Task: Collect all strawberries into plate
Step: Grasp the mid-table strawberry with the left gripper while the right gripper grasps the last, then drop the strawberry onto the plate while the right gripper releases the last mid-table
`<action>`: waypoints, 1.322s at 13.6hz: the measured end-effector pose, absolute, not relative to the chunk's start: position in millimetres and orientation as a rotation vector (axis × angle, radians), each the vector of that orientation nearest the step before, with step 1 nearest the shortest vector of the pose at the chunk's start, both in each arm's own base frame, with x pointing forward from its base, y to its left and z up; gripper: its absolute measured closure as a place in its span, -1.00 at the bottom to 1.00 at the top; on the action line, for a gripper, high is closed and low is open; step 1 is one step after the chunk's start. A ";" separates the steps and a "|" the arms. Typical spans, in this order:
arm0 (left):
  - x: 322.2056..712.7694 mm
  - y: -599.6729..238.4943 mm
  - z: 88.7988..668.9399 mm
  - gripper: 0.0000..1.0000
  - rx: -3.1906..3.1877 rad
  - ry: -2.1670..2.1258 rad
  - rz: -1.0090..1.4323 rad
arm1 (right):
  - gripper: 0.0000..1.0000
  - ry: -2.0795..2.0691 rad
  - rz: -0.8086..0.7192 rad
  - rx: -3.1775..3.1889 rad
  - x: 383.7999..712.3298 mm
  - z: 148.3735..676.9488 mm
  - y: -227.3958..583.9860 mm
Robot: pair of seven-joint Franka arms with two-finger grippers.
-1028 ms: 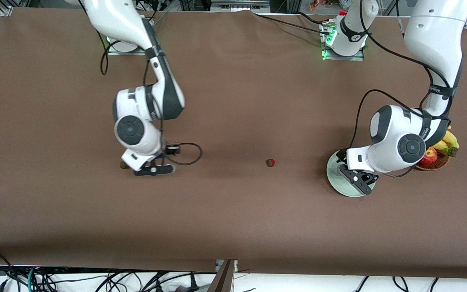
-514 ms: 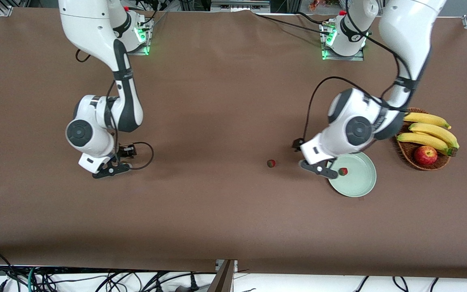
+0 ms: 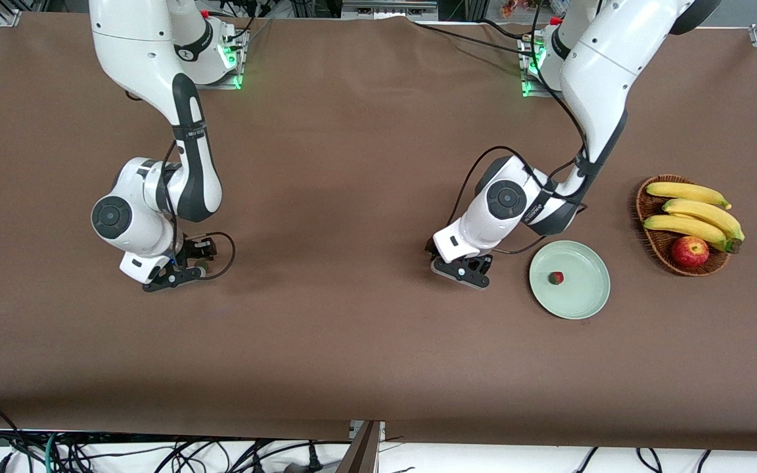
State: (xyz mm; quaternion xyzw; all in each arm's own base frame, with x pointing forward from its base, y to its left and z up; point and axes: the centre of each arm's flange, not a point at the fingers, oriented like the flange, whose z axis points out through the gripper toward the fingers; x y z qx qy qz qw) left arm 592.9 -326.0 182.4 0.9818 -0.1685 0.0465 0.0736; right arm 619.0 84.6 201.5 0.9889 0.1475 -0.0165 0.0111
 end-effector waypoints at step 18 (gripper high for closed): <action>659.0 -135.5 263.8 0.37 2.928 -1.088 -0.086 | 0.44 -0.026 -0.062 3.365 648.8 284.3 347.0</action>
